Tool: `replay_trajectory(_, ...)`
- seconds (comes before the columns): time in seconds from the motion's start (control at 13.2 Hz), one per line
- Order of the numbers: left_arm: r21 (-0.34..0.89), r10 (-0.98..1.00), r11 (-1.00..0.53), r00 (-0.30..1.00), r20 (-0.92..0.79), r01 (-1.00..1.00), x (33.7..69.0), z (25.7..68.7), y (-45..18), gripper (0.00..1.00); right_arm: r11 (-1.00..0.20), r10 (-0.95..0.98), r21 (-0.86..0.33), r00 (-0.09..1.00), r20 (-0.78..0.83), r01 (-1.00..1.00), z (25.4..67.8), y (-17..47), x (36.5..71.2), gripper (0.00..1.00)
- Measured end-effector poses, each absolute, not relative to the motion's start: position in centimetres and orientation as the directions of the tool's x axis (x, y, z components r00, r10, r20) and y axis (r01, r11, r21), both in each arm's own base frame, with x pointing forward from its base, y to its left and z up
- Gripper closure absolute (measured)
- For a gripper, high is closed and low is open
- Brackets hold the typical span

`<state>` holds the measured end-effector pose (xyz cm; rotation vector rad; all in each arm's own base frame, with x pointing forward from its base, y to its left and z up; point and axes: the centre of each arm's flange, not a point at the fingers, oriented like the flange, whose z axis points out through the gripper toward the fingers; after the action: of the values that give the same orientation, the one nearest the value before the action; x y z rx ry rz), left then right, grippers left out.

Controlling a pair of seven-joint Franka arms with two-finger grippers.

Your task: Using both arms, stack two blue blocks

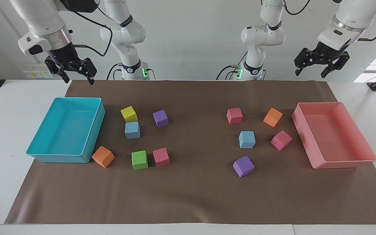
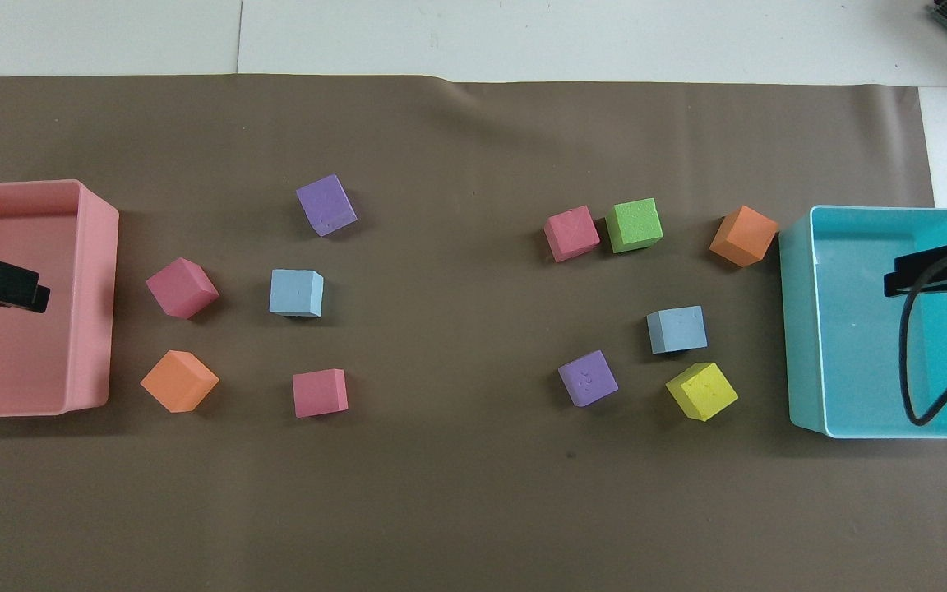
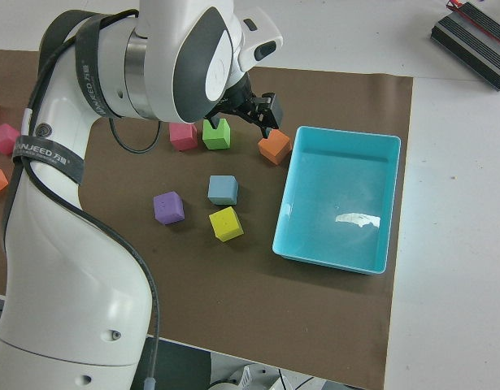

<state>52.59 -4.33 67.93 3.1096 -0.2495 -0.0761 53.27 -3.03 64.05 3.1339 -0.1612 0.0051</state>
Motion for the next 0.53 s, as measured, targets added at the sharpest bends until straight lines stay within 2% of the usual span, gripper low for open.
replay_trajectory(0.53, 0.025, -0.16, -0.987, 0.986, -0.047, -0.159, 52.59, 67.93, -4.33, 0.0, -0.996, -0.088, 0.004, 0.996, 0.005, -0.088, 64.11, -2.22, 53.28, 0.0)
